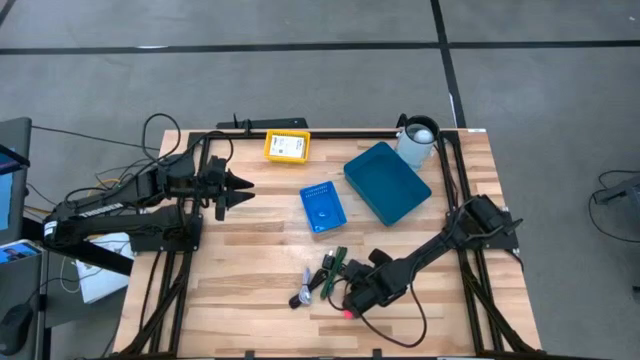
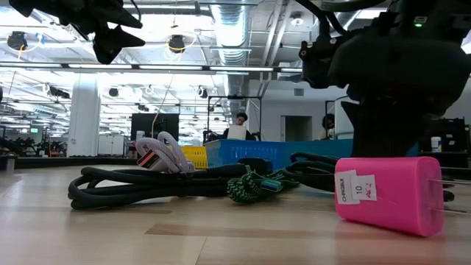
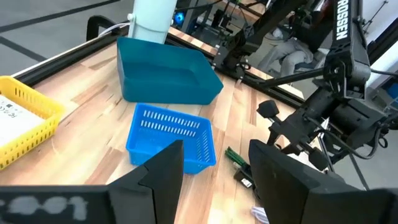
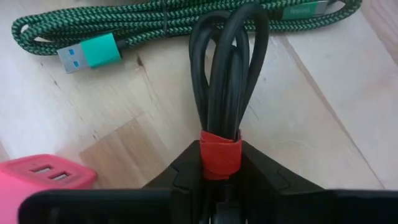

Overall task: Pick and place items into bin
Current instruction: Put the black charger cable into the dark blue bin

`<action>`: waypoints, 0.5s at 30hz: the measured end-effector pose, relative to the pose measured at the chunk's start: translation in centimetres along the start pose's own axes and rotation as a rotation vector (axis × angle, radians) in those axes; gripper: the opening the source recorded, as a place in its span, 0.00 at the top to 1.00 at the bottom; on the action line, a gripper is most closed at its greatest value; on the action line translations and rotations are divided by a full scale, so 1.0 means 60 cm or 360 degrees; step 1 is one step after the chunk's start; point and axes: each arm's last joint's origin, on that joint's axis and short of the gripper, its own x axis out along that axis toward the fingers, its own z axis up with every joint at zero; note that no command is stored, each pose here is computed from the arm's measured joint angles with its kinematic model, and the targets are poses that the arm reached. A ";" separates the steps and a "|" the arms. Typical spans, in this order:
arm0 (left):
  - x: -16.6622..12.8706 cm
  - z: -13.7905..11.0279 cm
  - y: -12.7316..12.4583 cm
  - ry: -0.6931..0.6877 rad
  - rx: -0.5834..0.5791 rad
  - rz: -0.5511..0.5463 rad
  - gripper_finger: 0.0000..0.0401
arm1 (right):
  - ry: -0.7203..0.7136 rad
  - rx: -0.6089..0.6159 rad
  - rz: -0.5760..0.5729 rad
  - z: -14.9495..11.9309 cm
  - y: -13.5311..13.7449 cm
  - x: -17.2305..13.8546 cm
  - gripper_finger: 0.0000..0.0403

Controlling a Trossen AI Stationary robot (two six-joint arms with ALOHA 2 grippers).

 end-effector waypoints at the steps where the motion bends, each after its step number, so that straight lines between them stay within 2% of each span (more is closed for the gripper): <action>1: 0.000 0.000 0.000 0.0000 0.0001 0.0000 0.57 | 0.0001 0.0005 -0.0008 0.002 0.002 -0.003 0.83; 8: 0.000 0.000 0.000 0.0000 0.0004 0.0001 0.57 | -0.0014 -0.0004 -0.0171 0.025 0.008 -0.040 0.83; 15: 0.000 0.000 0.000 0.0000 0.0006 0.0000 0.57 | -0.0034 -0.0062 -0.0447 0.059 -0.005 -0.098 0.83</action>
